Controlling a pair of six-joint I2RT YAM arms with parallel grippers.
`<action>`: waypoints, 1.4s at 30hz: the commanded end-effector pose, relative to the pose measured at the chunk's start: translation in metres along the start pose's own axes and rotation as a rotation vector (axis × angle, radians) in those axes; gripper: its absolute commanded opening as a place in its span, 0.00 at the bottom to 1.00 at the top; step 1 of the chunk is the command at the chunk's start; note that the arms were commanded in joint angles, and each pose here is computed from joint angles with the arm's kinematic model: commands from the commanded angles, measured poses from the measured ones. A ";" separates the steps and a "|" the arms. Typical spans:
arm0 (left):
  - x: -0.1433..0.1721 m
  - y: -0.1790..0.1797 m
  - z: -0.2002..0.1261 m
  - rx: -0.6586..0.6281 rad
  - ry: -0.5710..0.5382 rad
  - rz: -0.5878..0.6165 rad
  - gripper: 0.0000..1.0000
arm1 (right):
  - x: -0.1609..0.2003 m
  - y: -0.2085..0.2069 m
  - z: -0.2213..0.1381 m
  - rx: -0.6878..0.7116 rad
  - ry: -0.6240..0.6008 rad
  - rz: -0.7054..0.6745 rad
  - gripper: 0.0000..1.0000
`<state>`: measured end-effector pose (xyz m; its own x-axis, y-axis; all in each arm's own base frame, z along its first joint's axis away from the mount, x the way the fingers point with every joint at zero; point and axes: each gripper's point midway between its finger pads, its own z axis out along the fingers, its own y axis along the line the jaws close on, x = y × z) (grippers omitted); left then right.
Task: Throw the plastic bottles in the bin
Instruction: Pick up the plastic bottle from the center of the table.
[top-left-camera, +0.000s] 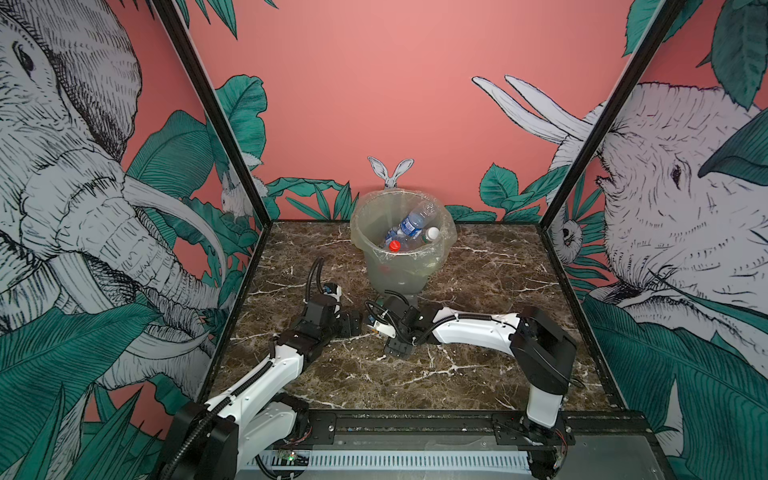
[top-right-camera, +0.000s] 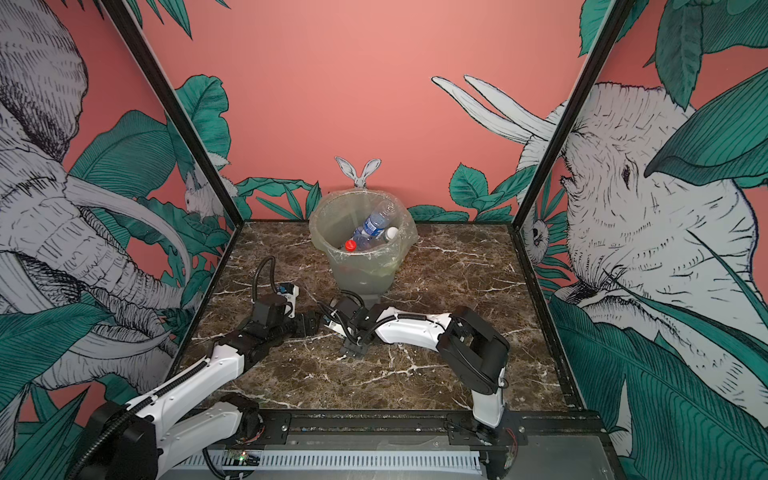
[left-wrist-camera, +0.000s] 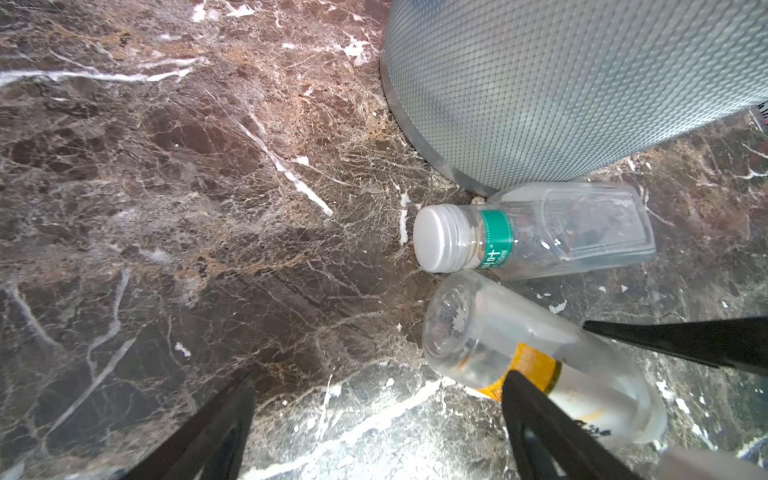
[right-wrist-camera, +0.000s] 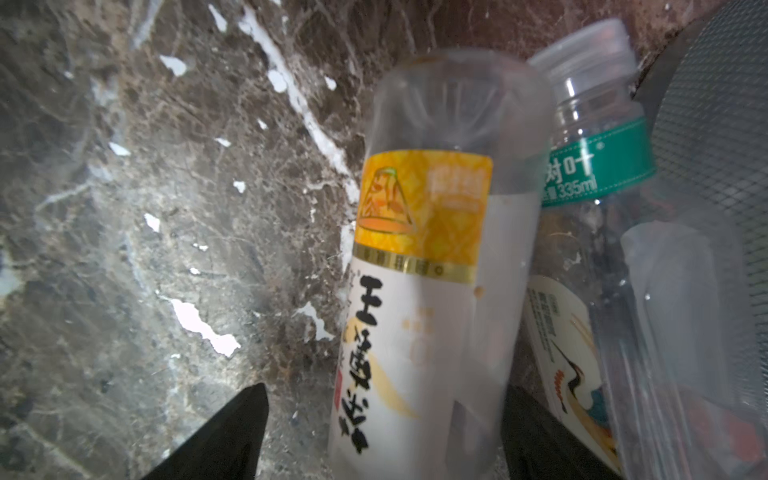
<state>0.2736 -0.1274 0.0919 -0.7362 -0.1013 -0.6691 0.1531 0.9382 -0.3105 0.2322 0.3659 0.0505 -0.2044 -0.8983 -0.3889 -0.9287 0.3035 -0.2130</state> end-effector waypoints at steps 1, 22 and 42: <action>0.001 0.003 0.001 0.001 -0.012 -0.014 0.94 | -0.013 0.000 0.001 0.005 -0.021 0.021 0.89; 0.009 0.011 0.001 -0.019 0.001 -0.013 0.94 | -0.026 -0.003 0.019 0.005 -0.006 0.065 0.57; -0.018 -0.018 -0.010 0.100 -0.046 0.086 0.95 | 0.010 -0.022 -0.090 0.218 -0.269 0.271 0.45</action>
<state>0.2723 -0.1313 0.0988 -0.7230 -0.0502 -0.6890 0.2254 0.9257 -0.3039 0.2204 0.3269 0.1211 -0.2947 -0.7293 -0.6174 -0.8059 0.5369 -0.2496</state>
